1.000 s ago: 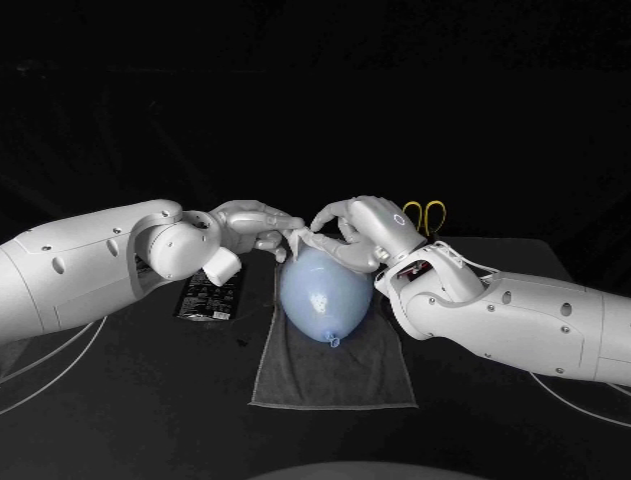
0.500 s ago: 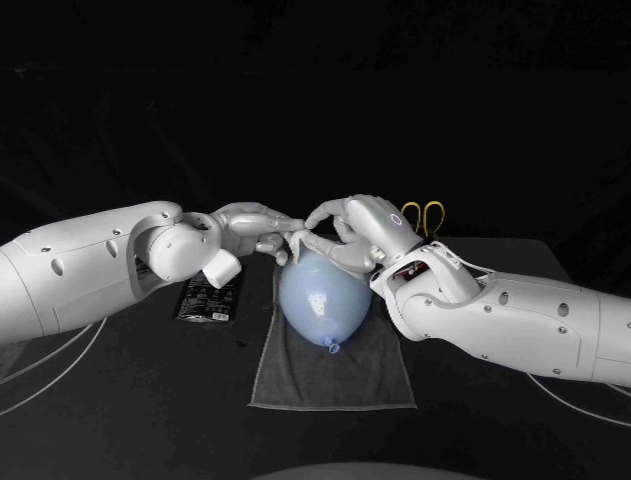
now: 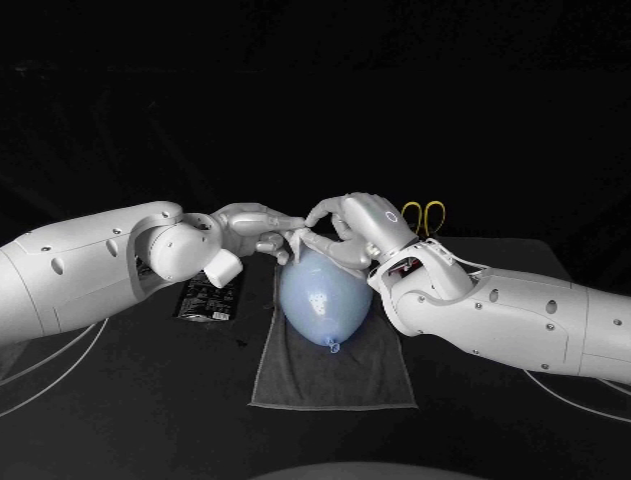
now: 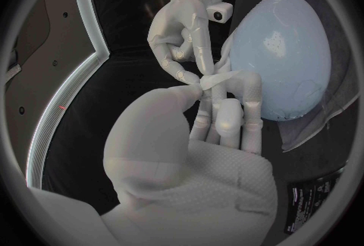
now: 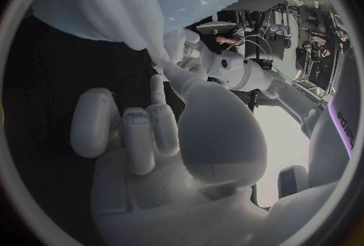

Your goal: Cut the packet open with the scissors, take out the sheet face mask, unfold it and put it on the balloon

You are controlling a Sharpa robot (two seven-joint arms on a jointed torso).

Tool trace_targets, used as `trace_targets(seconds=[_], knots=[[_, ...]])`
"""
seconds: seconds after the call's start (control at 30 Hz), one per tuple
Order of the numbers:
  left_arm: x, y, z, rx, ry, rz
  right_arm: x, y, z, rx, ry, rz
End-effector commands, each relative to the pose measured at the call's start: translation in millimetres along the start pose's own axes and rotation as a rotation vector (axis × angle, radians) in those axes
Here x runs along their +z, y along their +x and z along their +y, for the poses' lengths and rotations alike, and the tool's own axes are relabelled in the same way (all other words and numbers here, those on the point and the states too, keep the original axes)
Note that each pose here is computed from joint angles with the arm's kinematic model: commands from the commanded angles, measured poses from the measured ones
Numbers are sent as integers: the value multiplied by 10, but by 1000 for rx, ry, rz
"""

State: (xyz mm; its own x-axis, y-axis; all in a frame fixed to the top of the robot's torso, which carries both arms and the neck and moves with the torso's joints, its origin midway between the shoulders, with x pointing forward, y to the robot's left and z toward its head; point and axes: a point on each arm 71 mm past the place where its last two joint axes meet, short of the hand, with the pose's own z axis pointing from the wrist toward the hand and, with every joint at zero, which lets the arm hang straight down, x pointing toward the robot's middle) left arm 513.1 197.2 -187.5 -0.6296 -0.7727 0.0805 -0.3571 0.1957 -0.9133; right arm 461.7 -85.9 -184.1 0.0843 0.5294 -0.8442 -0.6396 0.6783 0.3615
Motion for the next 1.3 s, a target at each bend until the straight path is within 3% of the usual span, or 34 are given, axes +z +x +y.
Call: trace_targets(seconds=[0.03,0.73,1.3], knots=[[17,58,-50,-30,30,14,0,26,15,-18,0,21],[31,59,-55,-51,30,-12,-7,39,32,-16,-7,25],[34,59,-42,-34,11,-14,-13,3,56,2,-38,-21]])
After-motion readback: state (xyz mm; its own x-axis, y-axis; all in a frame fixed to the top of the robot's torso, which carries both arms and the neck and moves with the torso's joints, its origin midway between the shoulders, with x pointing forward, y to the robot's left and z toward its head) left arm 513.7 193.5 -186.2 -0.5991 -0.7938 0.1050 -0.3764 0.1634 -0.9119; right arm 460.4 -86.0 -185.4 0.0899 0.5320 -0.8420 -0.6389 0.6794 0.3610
